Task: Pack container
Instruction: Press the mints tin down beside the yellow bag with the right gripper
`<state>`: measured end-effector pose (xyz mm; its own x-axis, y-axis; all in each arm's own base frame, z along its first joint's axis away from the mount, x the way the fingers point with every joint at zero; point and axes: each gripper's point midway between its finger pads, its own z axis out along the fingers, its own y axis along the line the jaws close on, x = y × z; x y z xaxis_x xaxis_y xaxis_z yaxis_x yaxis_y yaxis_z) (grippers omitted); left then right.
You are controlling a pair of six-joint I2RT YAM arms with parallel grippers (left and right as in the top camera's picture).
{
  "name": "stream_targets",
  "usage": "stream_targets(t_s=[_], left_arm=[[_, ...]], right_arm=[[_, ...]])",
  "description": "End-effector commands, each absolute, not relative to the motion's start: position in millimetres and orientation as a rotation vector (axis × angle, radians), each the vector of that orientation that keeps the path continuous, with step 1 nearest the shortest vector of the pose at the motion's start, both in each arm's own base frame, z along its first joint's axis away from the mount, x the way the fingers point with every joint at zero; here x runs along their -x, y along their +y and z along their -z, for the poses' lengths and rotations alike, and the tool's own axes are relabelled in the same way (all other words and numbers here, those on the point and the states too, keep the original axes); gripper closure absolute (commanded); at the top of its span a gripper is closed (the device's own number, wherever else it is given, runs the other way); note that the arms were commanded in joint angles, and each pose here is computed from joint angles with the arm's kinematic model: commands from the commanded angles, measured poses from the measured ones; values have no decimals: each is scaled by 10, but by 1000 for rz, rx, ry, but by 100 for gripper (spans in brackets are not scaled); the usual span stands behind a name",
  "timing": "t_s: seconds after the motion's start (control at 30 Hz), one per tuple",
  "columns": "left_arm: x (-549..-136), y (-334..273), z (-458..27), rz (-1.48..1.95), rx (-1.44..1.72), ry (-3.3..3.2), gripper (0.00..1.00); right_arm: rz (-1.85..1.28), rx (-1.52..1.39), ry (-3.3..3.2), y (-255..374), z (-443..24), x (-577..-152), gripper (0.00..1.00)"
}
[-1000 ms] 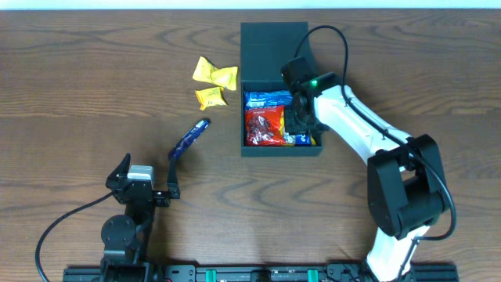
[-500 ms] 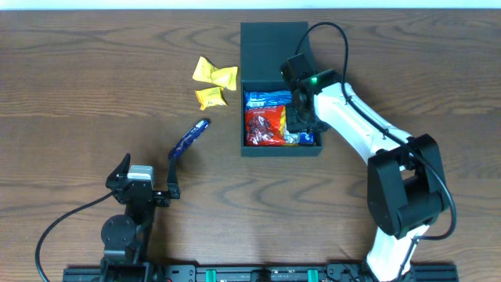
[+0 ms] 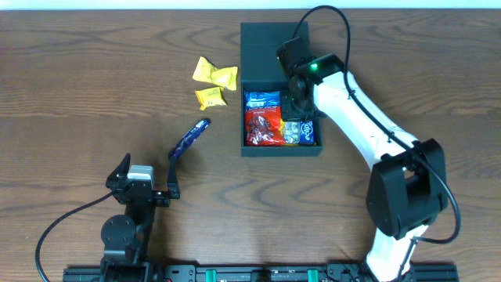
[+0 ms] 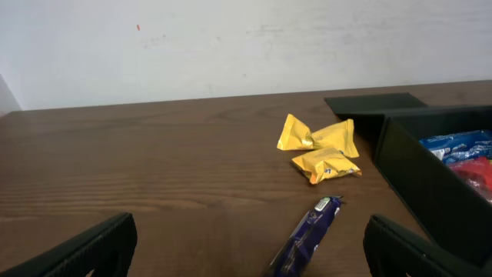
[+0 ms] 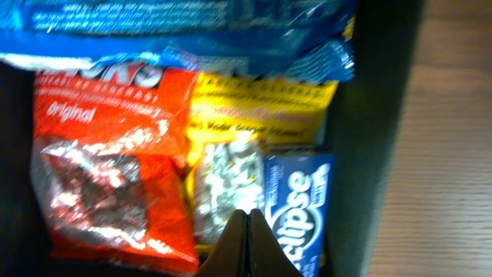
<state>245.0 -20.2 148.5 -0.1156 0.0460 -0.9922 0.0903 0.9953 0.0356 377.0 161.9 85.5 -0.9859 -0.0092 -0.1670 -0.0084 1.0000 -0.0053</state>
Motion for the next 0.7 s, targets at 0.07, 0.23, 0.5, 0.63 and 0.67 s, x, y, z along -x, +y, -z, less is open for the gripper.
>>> stream_targets(t_s=[0.07, 0.23, 0.5, 0.63, 0.67], left_arm=[[-2434, -207, -1322, 42, -105, 1743, 5], [-2434, -207, -1322, 42, -105, 1743, 5], [-2434, -207, -1322, 42, -105, 1743, 5], [-2434, -207, -1322, 42, -105, 1743, 5], [-2434, -207, -1322, 42, -105, 1743, 5]], right_arm=[[-43, -17, 3016, 1707, -773, -3666, 98], [-27, -23, 3065, 1653, -625, -3534, 98], [12, -37, 3068, 1565, -511, -3511, 98], [52, -50, 3064, 1486, -473, -3514, 98], [51, -53, 3062, 1480, -466, -3519, 98]])
